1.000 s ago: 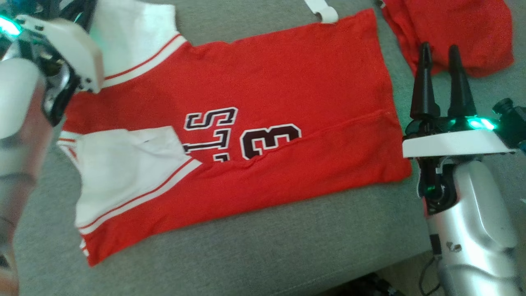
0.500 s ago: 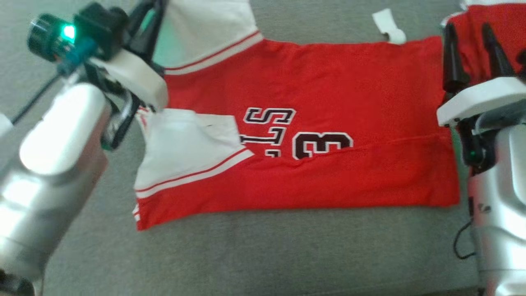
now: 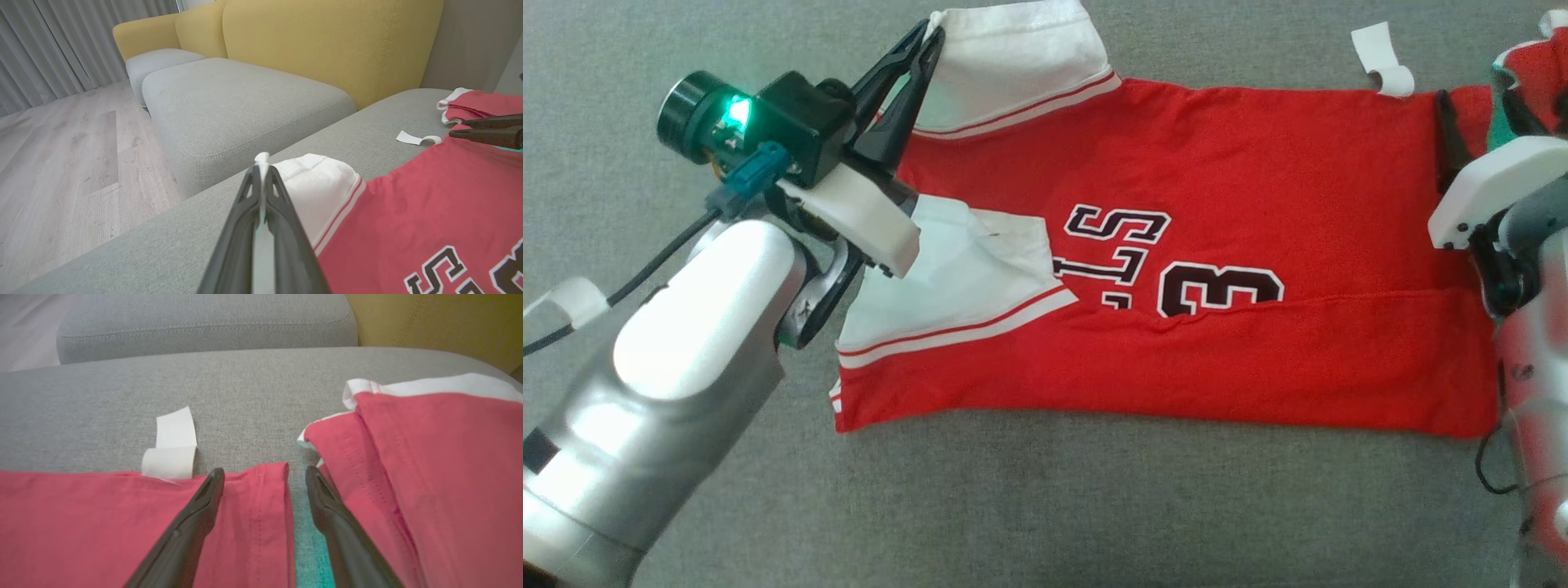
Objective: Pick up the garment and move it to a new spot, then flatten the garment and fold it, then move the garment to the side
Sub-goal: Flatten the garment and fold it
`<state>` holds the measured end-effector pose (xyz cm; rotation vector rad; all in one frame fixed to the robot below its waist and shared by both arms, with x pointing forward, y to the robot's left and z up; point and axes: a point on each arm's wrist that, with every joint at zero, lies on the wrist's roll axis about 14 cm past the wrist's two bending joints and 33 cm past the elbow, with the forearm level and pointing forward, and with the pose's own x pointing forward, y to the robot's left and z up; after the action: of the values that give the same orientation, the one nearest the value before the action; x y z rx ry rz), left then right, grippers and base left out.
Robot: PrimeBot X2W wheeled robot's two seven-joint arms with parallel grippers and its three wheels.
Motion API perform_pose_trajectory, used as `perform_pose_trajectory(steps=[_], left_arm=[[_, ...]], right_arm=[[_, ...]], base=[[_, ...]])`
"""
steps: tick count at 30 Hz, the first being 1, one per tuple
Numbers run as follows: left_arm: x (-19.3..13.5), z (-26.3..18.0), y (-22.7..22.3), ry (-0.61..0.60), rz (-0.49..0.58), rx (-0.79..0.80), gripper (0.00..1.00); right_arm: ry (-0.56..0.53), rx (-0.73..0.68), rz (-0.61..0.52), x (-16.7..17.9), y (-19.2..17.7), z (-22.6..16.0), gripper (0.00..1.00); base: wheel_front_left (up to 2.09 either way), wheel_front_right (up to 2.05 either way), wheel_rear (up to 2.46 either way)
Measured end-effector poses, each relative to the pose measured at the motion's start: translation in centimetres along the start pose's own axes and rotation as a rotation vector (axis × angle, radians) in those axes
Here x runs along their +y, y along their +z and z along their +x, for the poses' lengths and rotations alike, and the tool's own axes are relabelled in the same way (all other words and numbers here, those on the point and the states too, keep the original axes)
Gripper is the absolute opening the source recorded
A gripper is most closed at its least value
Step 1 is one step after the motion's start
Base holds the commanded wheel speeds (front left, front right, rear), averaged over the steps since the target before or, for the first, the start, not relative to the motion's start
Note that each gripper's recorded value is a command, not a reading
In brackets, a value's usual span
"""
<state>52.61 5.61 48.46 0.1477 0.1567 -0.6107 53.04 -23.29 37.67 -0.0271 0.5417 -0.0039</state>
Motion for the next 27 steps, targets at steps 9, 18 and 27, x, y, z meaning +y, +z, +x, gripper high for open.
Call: perform_pose_trajectory(steps=[9,18,27], left_arm=[[-0.2,0.4,-1.1,-0.006,-0.015,0.020,0.00],[0.8,1.0,-1.1,0.030,-0.013,0.021,0.00],[4.1,1.9,1.1,0.111,-0.011,-0.040,0.00]], right_arm=[[0.008,0.066,0.005,0.4,-0.9,1.9,1.00],[0.045,0.017,0.010,0.9,0.7,1.6,0.00],[0.057,-0.190,0.013,-0.5,7.8,0.5,0.00]], base=[[0.00,0.00,0.00],[0.00,0.00,0.00],[0.00,0.00,0.00]])
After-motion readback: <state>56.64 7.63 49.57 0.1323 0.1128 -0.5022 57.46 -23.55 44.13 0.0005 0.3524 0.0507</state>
